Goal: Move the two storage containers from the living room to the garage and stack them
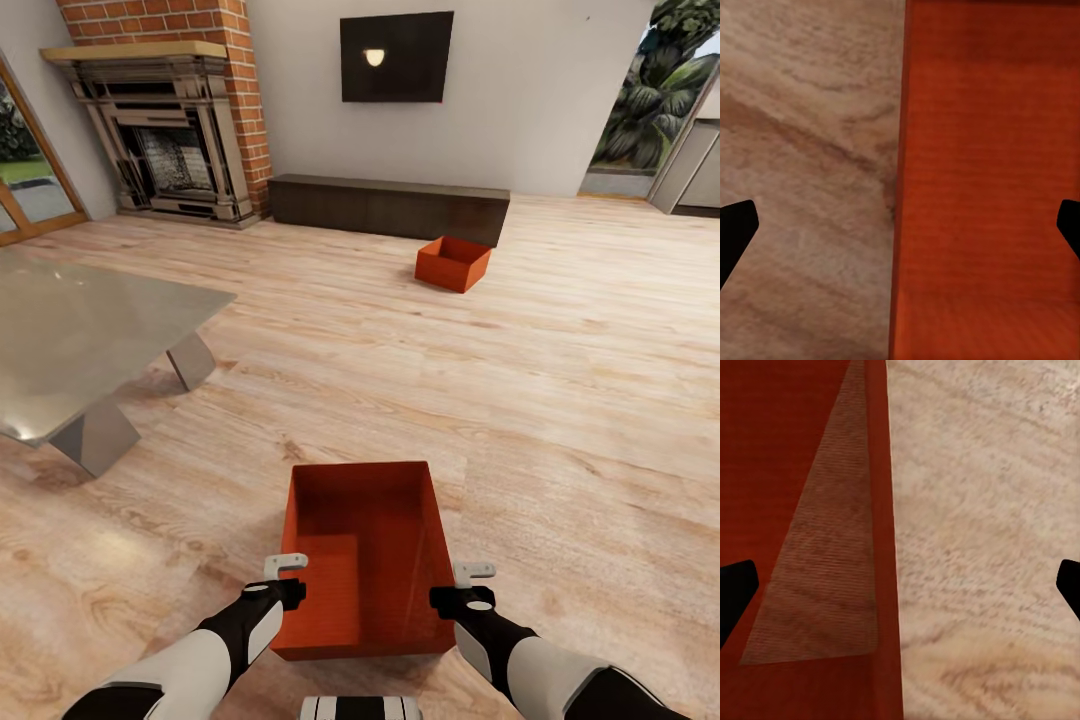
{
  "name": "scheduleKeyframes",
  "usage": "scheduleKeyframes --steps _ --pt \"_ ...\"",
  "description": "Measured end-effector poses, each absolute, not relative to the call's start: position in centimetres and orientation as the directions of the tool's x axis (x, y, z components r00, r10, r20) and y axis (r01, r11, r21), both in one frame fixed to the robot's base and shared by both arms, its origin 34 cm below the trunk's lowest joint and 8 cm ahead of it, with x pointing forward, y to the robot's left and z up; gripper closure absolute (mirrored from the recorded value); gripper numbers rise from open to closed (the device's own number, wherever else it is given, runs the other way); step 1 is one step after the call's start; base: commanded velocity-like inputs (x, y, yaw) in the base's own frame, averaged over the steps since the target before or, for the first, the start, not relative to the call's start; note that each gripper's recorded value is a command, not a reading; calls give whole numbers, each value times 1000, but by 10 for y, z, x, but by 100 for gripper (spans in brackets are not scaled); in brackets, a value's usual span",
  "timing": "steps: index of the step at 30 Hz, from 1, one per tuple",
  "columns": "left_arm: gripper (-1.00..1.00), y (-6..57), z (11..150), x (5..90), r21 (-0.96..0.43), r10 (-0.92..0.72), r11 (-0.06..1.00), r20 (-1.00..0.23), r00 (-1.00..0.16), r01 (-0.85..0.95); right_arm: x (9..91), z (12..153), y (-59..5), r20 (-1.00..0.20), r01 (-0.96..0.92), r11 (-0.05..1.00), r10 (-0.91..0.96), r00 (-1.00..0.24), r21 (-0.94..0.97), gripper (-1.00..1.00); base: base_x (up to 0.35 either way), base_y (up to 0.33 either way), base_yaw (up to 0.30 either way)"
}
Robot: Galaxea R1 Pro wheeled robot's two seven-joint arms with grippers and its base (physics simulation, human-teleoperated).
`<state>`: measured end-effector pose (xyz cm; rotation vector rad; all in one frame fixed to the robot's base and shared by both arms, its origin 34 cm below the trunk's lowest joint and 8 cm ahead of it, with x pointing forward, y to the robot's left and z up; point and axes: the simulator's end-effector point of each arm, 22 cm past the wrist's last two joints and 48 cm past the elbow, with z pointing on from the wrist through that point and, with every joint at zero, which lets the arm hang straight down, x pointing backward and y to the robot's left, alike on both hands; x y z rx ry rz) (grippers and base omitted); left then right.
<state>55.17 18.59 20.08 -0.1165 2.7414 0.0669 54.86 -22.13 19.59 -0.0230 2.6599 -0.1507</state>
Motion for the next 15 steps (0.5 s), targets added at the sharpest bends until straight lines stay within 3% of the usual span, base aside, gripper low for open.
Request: scheduleKeyframes --steps 15 --pt "-100 186 190 549 30 -72 995 -388 -919 -91 546 185 -221 -458 10 994 -42 -888 -111 -100 0 0 0"
